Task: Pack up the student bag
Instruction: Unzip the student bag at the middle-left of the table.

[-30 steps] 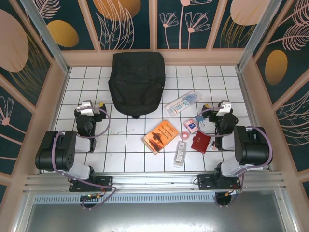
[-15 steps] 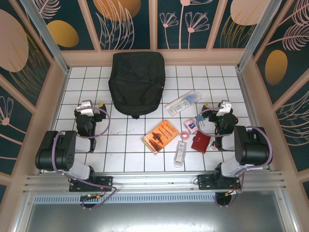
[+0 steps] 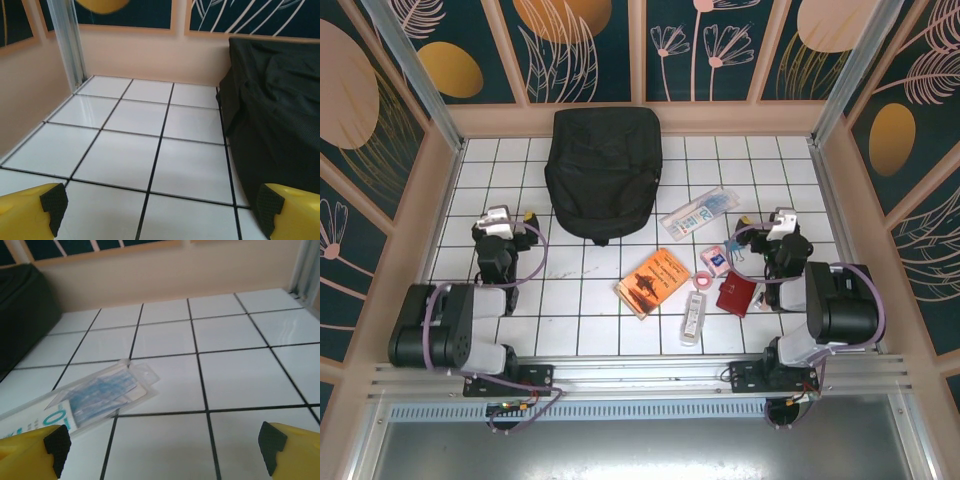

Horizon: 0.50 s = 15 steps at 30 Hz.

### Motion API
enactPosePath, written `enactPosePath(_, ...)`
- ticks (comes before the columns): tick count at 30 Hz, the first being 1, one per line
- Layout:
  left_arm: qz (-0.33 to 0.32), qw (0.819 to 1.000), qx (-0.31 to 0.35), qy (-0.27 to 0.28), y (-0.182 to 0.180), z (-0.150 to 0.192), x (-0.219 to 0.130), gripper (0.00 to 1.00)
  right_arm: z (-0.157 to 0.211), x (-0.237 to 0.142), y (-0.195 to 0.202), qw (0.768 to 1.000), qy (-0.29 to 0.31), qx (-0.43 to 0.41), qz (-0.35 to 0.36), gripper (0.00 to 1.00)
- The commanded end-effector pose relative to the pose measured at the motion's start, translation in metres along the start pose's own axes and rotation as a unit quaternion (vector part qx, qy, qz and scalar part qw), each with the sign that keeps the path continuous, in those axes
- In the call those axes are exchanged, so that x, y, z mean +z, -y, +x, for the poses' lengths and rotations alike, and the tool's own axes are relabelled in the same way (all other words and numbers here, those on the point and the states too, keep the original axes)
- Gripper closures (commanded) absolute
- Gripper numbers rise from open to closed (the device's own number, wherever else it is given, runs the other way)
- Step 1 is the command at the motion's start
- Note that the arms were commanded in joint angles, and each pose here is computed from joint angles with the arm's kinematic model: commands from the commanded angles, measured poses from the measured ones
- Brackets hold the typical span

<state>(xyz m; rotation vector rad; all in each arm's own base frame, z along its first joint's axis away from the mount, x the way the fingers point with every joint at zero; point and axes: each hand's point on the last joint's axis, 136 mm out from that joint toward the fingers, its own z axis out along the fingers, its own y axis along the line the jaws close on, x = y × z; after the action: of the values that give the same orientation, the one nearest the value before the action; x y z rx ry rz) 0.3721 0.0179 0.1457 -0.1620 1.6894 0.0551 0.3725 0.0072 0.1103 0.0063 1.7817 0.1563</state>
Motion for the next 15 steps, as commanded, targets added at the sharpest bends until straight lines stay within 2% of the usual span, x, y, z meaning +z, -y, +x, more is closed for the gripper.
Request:
enactPosePath(1, 0.002, 0.998, 0.008, 0.066, 0.009, -0.064, -0.01, 0.01, -0.05, 0.003, -0.028, 0.999, 0.017, -0.038, -0.035, 0.01)
enactPosePath(4, 0.049, 0.995, 0.008, 0.085, 0.036, -0.11, -0.021, 0.01, -0.111, -0.022, -0.082, 0.993, 0.082, -0.062, -0.065, 0.01)
enactPosePath(6, 0.087, 0.994, -0.04, 0.061, 0.059, -0.134, -0.024, 0.01, -0.148, -0.046, -0.143, 0.981, 0.112, -0.094, -0.127, 0.01)
enactPosePath(9, 0.113, 0.988, -0.102, 0.008, 0.086, -0.16, -0.033, 0.01, -0.191, -0.086, -0.208, 0.971, 0.142, -0.093, -0.171, 0.01)
enactPosePath(10, 0.102, 0.988, -0.114, -0.013, 0.092, -0.165, -0.036, 0.01, -0.204, -0.094, -0.219, 0.973, 0.149, -0.071, -0.162, 0.01)
enactPosePath(11, 0.071, 0.988, -0.126, -0.044, 0.09, -0.166, -0.035, 0.01, -0.218, -0.097, -0.219, 0.981, 0.144, -0.023, -0.129, 0.01)
enactPosePath(12, 0.07, 0.987, -0.121, -0.074, 0.095, -0.168, -0.032, 0.01, -0.222, -0.094, -0.221, 0.986, 0.116, 0.013, -0.116, 0.01)
enactPosePath(15, 0.102, 0.979, -0.091, -0.149, 0.118, -0.167, -0.02, 0.01, -0.217, -0.07, -0.22, 0.991, -0.014, 0.081, -0.104, 0.01)
